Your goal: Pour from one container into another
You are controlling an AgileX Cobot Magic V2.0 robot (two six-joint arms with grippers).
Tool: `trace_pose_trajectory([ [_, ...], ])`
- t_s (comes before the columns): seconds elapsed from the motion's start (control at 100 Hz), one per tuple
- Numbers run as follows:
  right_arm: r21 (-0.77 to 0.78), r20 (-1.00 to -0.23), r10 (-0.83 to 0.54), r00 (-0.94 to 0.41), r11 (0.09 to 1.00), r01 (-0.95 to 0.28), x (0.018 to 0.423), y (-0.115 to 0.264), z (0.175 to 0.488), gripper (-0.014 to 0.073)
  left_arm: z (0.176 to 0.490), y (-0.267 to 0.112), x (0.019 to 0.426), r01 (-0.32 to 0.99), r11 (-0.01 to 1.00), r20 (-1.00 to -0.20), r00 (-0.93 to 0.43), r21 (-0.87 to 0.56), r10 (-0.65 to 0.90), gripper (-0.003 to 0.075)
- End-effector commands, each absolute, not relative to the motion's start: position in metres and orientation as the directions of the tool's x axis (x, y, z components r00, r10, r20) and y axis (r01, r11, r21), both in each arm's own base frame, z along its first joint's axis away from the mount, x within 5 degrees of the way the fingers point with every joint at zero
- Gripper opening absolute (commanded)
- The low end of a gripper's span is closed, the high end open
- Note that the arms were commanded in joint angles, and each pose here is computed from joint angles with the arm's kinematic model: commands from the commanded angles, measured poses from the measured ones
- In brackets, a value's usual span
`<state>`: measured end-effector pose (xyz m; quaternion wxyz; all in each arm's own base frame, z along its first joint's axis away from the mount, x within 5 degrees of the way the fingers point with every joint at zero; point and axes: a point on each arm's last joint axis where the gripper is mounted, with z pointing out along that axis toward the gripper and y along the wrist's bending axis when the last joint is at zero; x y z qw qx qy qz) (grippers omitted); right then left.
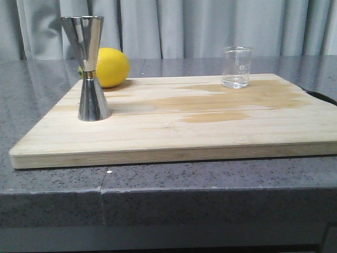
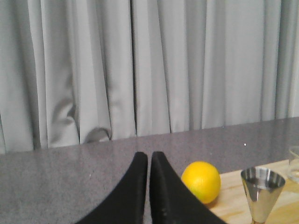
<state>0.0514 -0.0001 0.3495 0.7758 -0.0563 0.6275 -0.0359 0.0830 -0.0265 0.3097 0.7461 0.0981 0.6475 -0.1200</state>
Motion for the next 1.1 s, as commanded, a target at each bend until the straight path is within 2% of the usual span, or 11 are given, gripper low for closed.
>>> trace_pose_trajectory([
  [0.0,-0.155,-0.948,-0.143,0.283,0.988,-0.020,0.045,0.001,0.344,-0.0074,0.310,-0.022,0.077,0.289,0.957,-0.966,0.236,-0.034,-0.105,-0.0020],
  [0.17,-0.139,-0.949,-0.128,0.288,0.990,-0.021,0.034,0.000,0.314,-0.0074,0.276,-0.019,0.070,0.282,0.959,-0.972,0.215,-0.033,-0.097,-0.0020],
  [0.34,-0.136,-0.950,-0.124,0.287,0.991,-0.022,0.031,0.000,0.298,-0.0075,0.258,-0.019,0.070,0.281,0.959,-0.979,0.183,-0.032,-0.087,-0.0019],
  [0.52,-0.136,-0.950,-0.124,0.286,0.990,-0.023,0.032,0.000,0.297,-0.0075,0.247,-0.019,0.071,0.282,0.957,-0.987,0.123,-0.067,-0.106,-0.0019],
  [0.99,-0.136,-0.950,-0.124,0.286,0.990,-0.023,0.032,0.000,0.297,-0.0075,0.241,-0.019,0.071,0.278,0.958,-0.987,0.120,-0.067,-0.104,-0.0020],
  [1.09,-0.136,-0.950,-0.124,0.286,0.990,-0.023,0.032,0.000,0.297,-0.0075,0.235,-0.017,0.069,0.252,0.968,-0.981,0.186,-0.008,-0.057,-0.0020],
])
